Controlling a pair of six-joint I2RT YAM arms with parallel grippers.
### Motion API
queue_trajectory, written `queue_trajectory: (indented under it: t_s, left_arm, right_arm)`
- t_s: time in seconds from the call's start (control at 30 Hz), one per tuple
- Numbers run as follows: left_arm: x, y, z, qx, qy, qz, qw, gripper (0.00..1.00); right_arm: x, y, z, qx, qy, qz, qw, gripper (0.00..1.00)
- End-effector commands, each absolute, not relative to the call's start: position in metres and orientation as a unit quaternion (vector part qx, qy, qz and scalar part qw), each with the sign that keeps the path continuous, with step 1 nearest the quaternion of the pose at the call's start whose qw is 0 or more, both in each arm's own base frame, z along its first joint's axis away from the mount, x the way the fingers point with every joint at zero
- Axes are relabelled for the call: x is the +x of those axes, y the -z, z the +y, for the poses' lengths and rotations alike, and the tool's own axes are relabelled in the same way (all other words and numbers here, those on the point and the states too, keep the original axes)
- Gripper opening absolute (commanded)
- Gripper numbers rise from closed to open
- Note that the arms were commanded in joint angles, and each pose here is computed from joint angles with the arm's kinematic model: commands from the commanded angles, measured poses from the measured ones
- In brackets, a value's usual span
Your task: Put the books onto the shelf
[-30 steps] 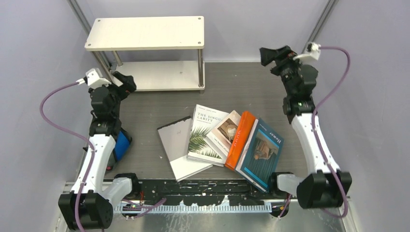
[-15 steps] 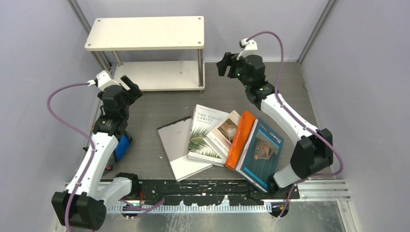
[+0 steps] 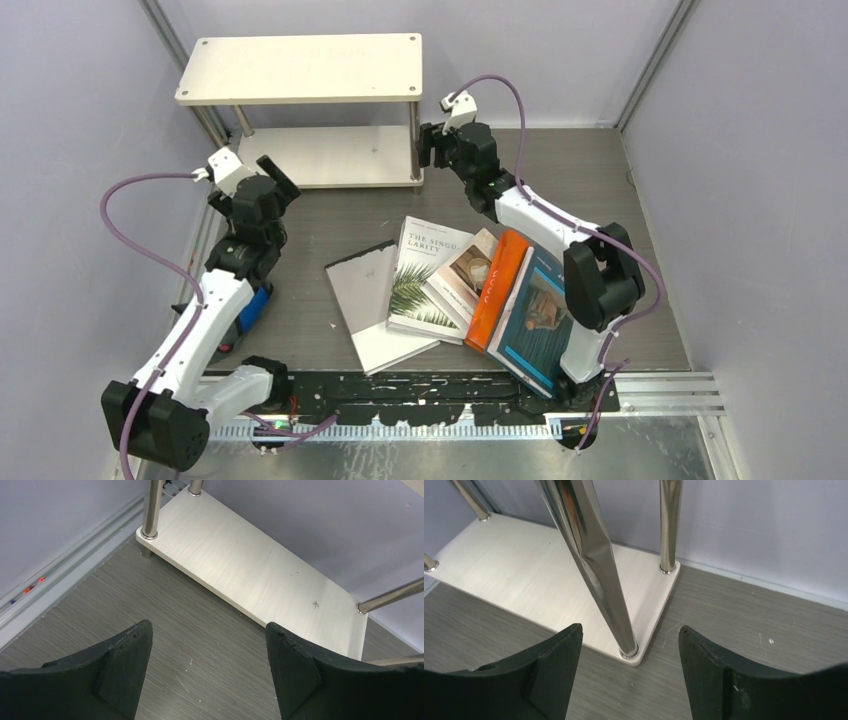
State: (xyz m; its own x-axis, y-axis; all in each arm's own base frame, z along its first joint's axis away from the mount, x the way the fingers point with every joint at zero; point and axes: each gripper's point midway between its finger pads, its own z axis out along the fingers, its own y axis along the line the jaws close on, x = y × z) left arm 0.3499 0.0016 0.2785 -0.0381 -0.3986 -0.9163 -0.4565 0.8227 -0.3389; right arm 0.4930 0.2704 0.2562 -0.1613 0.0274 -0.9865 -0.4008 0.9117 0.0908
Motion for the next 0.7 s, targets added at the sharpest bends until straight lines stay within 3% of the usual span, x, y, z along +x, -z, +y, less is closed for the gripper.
queue_trajectory:
  t_s: [0.0, 0.53, 0.67]
  left_arm:
    - [0.352, -0.294, 0.011, -0.330, -0.034, 0.680, 0.655, 0.82]
    - [0.354, -0.288, 0.002, -0.328, -0.026, 0.675, 0.661, 0.82]
    - [0.358, -0.289, -0.004, -0.319, -0.023, 0.677, 0.663, 0.82]
  right_arm:
    - [0.505, -0.322, 0.286, -0.124, -0.192, 0.668, 0.708, 0.74]
    - [0.526, -0.318, 0.315, -0.137, -0.209, 0.635, 0.731, 0.73]
    - [0.537, -0.313, 0.320, -0.139, -0.202, 0.625, 0.741, 0.69]
